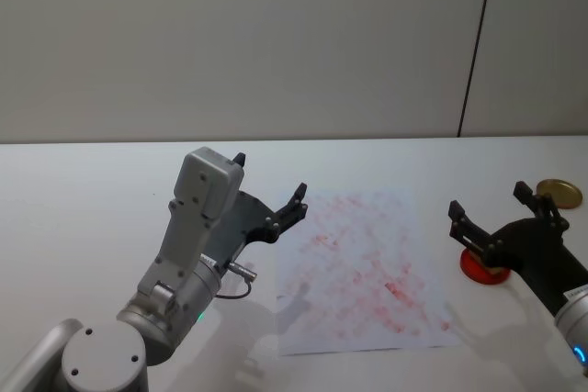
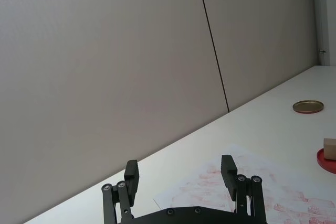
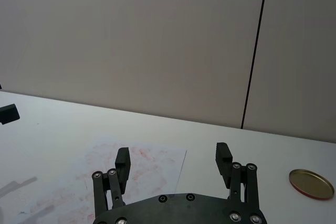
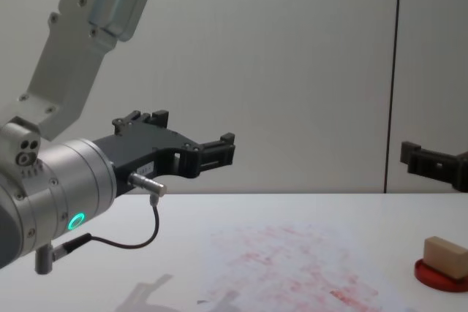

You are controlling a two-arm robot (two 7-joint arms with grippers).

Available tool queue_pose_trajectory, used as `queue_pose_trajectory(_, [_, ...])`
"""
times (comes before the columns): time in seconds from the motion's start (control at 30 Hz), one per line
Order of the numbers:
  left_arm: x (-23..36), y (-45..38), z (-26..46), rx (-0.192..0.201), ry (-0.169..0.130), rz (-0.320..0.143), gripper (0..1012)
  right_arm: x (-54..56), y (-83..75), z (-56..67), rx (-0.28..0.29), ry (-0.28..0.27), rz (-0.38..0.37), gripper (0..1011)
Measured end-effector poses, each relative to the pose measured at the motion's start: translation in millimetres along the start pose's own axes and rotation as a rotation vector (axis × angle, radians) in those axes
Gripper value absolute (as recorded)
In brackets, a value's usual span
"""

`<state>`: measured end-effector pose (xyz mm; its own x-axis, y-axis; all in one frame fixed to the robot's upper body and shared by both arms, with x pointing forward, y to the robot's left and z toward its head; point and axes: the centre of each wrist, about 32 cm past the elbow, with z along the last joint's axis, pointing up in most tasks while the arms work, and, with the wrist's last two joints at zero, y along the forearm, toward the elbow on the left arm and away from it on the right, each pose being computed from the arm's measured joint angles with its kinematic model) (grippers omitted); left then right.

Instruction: Use the one hand to pick up the stamp and affix it onto the A4 paper.

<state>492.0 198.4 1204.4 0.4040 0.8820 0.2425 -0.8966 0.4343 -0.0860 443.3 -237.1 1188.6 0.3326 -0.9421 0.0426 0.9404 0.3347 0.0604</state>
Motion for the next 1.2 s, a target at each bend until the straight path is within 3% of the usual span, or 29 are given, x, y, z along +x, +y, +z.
queue_pose_trajectory(0.77, [0.0,0.0,0.0,0.0,0.0,0.0,993,0.8,0.5,-0.2,-0.003,-0.001,0.0,1001])
queue_pose_trajectory(1.2, [0.0,0.0,0.0,0.0,0.0,0.0,993,20.0,11.1,-8.1,-0.072,-0.023,0.005,1001])
